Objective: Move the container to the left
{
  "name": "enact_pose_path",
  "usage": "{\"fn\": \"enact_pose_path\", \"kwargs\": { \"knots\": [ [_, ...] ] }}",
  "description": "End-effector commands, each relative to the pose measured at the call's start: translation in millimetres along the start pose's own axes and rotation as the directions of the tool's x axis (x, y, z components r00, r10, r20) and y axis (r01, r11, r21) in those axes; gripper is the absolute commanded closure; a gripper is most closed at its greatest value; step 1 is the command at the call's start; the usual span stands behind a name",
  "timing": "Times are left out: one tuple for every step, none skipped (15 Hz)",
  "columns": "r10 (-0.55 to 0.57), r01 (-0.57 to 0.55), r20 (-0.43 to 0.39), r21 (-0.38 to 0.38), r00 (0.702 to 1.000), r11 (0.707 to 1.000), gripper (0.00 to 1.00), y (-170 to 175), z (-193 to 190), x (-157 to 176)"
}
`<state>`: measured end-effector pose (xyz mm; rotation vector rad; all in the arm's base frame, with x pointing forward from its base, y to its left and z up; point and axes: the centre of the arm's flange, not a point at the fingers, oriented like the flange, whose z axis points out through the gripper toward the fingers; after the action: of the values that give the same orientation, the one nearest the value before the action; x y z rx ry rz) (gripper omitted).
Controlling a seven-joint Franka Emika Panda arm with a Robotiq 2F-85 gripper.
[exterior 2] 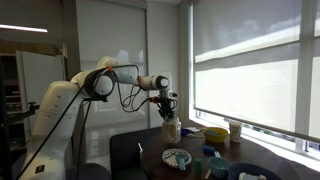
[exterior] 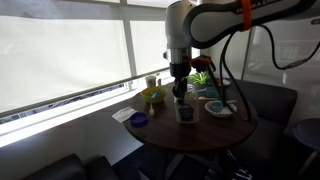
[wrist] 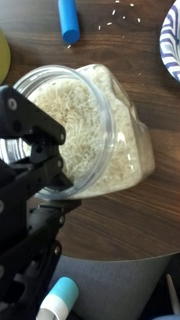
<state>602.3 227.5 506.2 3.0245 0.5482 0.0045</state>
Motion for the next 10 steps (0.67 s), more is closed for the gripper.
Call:
{"fn": "enact_pose_path", "kwargs": {
  "knots": [
    [0.011,-0.016,-0.087,-0.052,0.996,0.999,0.98,-6.1,-28.2,6.1],
    [0.01,-0.015,-0.095,-0.053,0.995,0.998,0.98,-7.0,-29.2,7.3],
    [0.004,-0.009,-0.098,-0.053,0.995,0.999,0.98,-8.2,-29.5,8.8],
    [-0.001,-0.004,-0.101,-0.049,0.995,0.999,0.98,-10.2,-28.9,10.6],
    [-0.005,0.0,-0.103,-0.047,0.995,0.999,0.98,-11.8,-28.7,11.7],
    [-0.009,0.004,-0.106,-0.046,0.994,0.999,0.98,-13.3,-28.1,12.7],
    [-0.016,0.011,-0.116,-0.041,0.993,0.999,0.98,-15.0,-26.3,14.6],
    [-0.02,0.016,-0.123,-0.035,0.992,0.999,0.98,-16.8,-23.8,17.0],
    [-0.021,0.017,-0.128,-0.03,0.992,0.999,0.98,-18.3,-22.2,18.7],
    [-0.022,0.019,-0.133,-0.023,0.991,1.0,0.98,-19.8,-20.1,20.5]
  ]
}}
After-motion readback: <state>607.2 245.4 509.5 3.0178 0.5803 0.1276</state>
